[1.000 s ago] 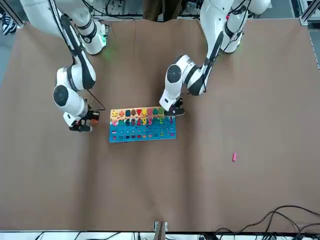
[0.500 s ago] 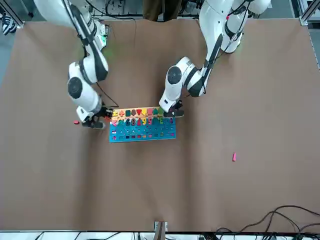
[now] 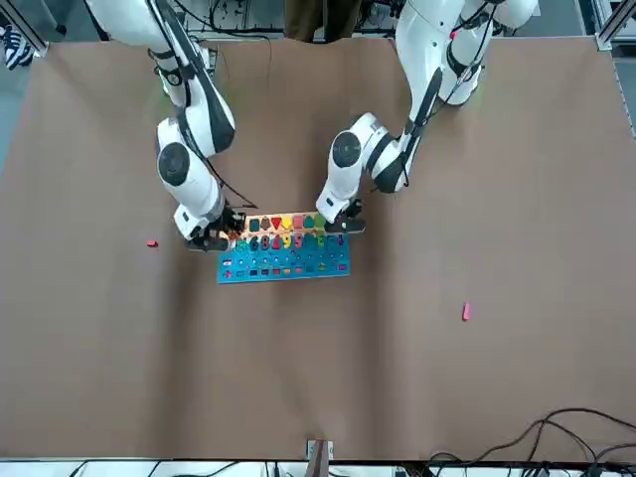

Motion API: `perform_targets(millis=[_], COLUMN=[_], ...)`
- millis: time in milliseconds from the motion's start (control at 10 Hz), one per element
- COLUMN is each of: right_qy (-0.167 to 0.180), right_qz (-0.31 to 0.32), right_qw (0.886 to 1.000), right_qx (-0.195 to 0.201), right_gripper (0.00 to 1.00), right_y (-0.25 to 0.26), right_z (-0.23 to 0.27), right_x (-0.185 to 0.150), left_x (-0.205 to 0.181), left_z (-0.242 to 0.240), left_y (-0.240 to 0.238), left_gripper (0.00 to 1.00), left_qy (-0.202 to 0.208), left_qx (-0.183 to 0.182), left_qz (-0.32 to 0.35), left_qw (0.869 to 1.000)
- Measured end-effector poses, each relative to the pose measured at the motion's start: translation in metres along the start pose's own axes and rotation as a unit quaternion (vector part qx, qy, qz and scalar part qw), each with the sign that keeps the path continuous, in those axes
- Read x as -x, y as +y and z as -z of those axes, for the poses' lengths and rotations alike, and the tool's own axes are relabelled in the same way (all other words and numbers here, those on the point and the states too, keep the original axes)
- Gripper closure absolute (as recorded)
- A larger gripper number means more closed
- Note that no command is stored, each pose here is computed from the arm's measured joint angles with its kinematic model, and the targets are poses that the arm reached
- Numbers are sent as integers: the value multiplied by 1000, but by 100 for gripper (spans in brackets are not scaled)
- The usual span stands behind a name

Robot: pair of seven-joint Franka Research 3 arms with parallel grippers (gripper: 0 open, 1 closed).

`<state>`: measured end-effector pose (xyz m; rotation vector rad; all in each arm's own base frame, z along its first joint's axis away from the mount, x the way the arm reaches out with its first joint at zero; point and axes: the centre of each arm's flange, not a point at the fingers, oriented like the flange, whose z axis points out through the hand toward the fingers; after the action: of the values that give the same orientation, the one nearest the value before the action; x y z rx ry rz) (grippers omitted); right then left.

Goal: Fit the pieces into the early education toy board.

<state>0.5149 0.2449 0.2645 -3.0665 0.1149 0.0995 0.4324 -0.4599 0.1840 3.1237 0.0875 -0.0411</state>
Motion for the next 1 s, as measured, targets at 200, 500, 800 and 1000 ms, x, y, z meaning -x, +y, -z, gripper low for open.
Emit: perform_targets(millis=[200, 500, 800, 1000], right_qy=[-7, -13, -15, -11], right_qz=[1, 6, 29, 36], right_qw=[1000, 1000, 999, 999], right_qx=[2, 5, 6, 5], right_gripper=[60, 60, 60, 60], right_y=[-3, -2, 3, 4], right_z=[-19, -32, -40, -54], right_x=[-4, -7, -10, -12], left_x=[0, 0, 1, 1], left_z=[0, 0, 0, 0], left_y=[0, 0, 0, 0], left_gripper=[74, 74, 74, 74], left_qy=[0, -1, -1, -1], left_qx=[0, 0, 0, 0], left_qz=[0, 0, 4, 7], left_qw=[1000, 1000, 1000, 1000])
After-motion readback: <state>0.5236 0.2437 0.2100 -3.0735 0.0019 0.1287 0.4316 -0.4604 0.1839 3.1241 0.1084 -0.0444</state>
